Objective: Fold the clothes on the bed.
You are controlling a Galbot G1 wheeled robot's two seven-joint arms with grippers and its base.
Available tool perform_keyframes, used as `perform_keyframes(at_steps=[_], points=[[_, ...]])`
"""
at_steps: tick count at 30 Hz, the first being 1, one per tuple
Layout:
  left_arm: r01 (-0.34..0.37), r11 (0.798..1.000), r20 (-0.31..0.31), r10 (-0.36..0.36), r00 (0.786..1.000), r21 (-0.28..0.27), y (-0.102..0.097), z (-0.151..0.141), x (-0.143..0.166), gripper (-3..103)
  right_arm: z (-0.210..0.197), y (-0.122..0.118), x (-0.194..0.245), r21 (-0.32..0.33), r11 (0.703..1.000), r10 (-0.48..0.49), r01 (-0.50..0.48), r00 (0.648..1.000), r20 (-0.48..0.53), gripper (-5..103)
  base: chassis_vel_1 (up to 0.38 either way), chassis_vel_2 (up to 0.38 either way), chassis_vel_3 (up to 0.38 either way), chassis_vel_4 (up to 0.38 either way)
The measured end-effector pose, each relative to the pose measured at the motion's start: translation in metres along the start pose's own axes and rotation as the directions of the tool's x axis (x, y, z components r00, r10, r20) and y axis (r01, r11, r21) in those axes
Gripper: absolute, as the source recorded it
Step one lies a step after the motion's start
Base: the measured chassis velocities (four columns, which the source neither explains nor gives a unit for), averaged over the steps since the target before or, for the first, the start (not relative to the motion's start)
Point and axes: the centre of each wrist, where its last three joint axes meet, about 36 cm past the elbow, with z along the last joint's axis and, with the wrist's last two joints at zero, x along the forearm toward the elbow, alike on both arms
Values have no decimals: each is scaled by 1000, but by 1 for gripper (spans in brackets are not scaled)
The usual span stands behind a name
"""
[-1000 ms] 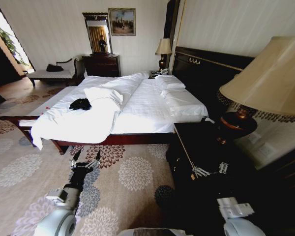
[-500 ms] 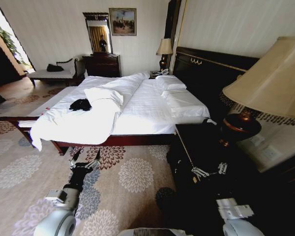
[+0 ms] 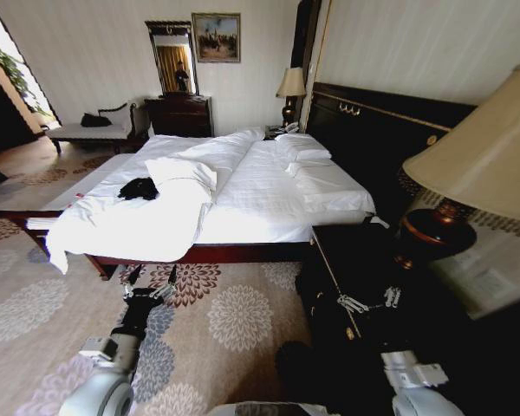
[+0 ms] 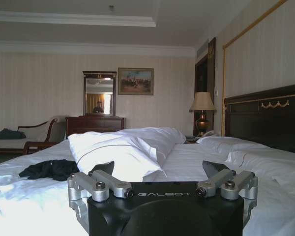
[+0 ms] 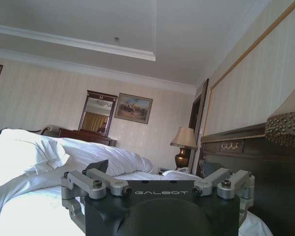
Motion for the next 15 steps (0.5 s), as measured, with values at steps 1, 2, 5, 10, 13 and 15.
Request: perform_keyframes(at_steps=[1,2,5,10,13,15], points=[[-1,1000,0,1,1000,-1,0,0,0,100,1,0,1,-1,1000,0,0,1000,-1,100,-136,112,136,-142],[-2,1000,-1,2,1000,0,0,0,0,100,1,1,1,-2,1000,0,0,1000,-1,100,-136,111,114,-142],[-6,1000,-3,6,1000,-1,-2,1,1,100,2,1,1,-2,1000,-2,2,1000,-1,100,-108,120,117,-123],[-8,1000,0,8,1000,-9,0,1,0,100,3,1,1,-4,1000,-2,2,1000,-4,100,-97,109,106,-98],[-8,1000,1,8,1000,-10,1,1,0,100,4,2,2,-5,1000,-2,2,1000,-5,100,-113,105,106,-91],[-9,1000,1,9,1000,-9,1,1,0,100,4,2,2,-5,1000,-2,2,1000,-6,100,-121,104,106,-109]])
